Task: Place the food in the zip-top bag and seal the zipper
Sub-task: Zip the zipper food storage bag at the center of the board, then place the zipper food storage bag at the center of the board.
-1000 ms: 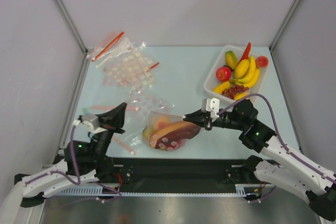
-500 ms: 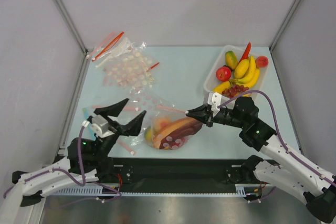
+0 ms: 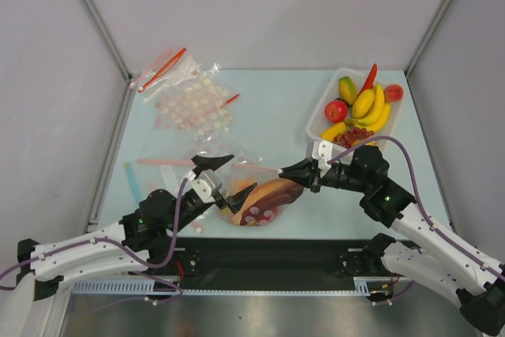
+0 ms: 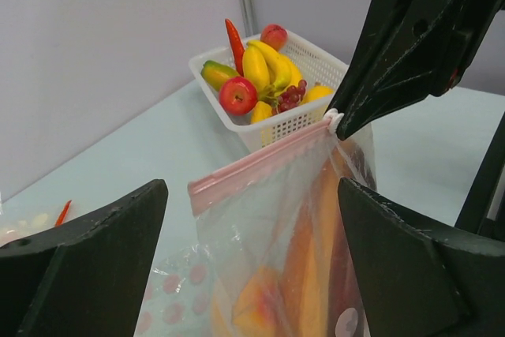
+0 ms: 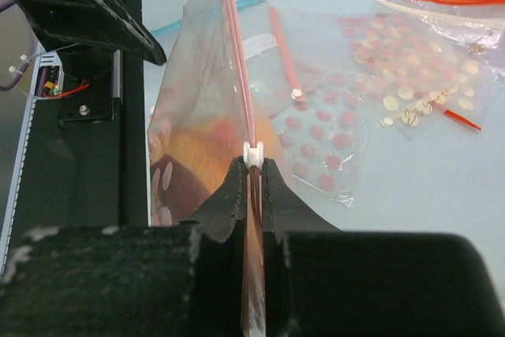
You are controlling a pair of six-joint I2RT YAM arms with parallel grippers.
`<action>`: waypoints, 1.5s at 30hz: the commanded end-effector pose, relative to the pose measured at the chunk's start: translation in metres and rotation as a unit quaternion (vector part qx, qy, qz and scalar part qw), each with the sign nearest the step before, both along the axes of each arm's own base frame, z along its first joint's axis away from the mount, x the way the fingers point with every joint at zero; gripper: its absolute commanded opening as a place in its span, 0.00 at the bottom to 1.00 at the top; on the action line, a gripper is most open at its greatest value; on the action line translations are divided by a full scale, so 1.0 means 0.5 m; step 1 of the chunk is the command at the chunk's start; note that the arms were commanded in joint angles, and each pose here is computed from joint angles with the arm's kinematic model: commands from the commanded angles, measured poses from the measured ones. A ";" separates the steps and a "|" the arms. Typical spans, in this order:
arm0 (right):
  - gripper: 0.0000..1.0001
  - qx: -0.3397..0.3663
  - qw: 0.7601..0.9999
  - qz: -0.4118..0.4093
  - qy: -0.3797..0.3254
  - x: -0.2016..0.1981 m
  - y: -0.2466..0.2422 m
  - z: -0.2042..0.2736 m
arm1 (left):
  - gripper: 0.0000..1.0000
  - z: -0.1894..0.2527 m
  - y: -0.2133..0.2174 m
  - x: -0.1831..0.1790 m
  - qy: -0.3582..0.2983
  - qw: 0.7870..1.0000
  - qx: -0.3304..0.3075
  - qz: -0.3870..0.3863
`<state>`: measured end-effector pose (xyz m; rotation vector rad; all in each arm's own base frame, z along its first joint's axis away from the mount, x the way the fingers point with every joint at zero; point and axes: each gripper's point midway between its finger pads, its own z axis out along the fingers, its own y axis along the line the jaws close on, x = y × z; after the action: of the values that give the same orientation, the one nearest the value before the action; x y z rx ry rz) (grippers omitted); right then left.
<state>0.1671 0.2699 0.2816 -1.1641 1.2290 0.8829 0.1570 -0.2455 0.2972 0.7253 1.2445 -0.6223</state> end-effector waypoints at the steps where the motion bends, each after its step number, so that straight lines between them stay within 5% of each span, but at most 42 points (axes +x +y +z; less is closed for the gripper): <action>1: 0.00 0.033 0.999 0.012 -0.030 -0.008 0.003 0.065 | 0.94 0.042 -0.018 -0.007 -0.001 1.000 -0.017 -0.019; 4: 0.00 0.033 0.999 0.015 -0.029 -0.010 0.003 0.063 | 0.91 0.029 -0.036 -0.005 0.010 1.000 -0.004 -0.023; 7: 0.00 0.031 0.999 0.014 -0.028 -0.008 0.004 0.060 | 0.58 0.025 -0.050 -0.008 0.011 0.999 0.007 -0.036; 8: 0.00 0.032 0.999 0.015 -0.028 -0.009 0.005 0.061 | 0.33 0.026 -0.052 -0.009 0.010 0.999 0.006 -0.037; 11: 0.00 0.031 0.999 0.008 -0.026 -0.005 0.004 0.061 | 0.00 0.028 -0.048 -0.006 0.007 0.999 0.007 -0.032; 22: 0.00 0.029 0.999 -0.003 -0.025 0.003 0.001 0.057 | 0.00 0.038 0.097 0.064 0.041 0.984 -0.093 0.146; 27: 0.00 0.028 0.999 -0.008 -0.024 0.006 0.000 0.057 | 0.00 0.046 0.248 0.078 0.057 0.944 -0.189 0.264; 33: 0.00 0.027 0.999 -0.025 -0.021 0.017 -0.004 0.054 | 0.00 0.054 0.354 0.044 0.037 0.909 -0.321 0.262; 39: 0.00 0.027 0.999 -0.035 -0.020 0.023 -0.008 0.053 | 0.00 0.049 0.334 0.056 0.046 0.915 -0.293 0.275; 45: 0.00 0.034 0.999 -0.035 -0.023 0.020 -0.009 0.062 | 0.08 0.074 0.249 0.053 0.023 0.948 -0.236 0.214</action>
<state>0.1720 0.2724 0.2889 -1.1315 1.2205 0.8739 0.1815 -0.1390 0.2923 0.1425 1.2566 -0.5400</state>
